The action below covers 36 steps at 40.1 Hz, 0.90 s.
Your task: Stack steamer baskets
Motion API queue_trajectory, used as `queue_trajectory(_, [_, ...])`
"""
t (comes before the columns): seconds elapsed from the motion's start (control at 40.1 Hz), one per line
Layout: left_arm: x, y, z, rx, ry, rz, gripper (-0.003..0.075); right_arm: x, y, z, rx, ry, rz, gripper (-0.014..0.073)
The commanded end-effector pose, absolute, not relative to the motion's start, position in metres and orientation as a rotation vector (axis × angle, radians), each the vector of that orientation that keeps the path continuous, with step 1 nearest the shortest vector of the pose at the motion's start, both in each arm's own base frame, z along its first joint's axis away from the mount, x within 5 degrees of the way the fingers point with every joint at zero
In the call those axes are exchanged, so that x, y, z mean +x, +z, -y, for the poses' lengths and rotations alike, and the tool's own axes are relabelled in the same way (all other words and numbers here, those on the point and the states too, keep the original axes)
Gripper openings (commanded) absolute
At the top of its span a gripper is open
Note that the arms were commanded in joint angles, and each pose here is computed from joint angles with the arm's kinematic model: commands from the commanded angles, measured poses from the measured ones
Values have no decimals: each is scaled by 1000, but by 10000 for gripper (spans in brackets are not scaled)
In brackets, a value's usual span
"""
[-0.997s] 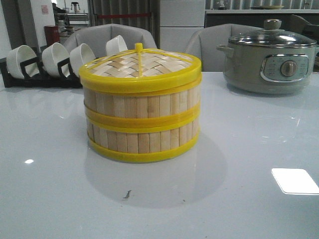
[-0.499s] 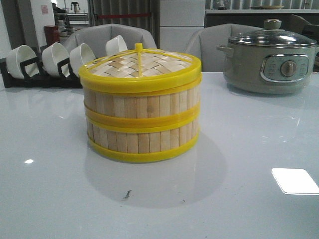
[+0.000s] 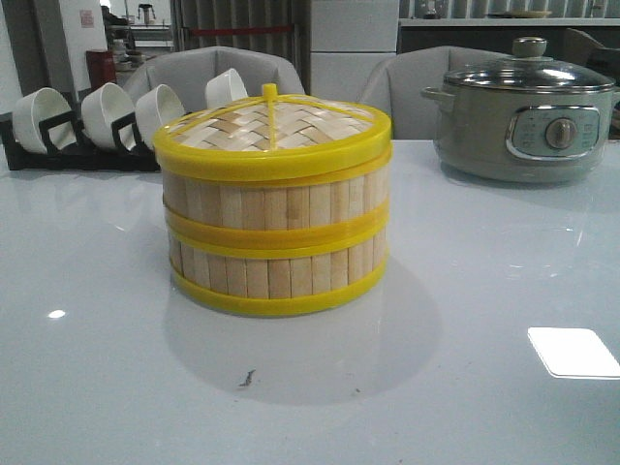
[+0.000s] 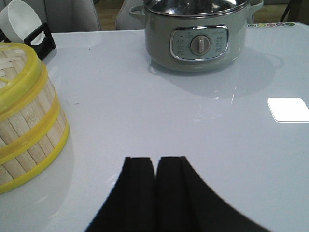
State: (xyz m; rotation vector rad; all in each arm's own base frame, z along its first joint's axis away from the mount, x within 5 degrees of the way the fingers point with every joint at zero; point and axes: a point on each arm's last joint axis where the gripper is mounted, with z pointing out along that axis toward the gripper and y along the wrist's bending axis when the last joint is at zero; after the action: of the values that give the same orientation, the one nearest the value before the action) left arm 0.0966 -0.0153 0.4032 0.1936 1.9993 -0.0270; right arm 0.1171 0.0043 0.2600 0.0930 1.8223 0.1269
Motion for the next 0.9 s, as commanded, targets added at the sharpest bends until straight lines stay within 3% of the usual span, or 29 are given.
queue_trajectory(0.0, [99,424,20,196,-97,-1819,92,120,276,-4,91,122,-1723,56])
queue_trajectory(0.175, [109,426,27,202,-151,-1632,92,120,276,-4,91,122,-1723,56])
queue_trajectory(0.274, [112,408,26,141,-196,-1519,92,120,276,-4,91,122,-1723,56])
queue_trajectory(0.598, [85,293,8,-91,-256,-1438,92,120,276,-4,91,122,-1723,56])
queue_trajectory(0.873, [63,243,-1,-200,-221,-1388,92,120,276,-4,91,122,-1723,56])
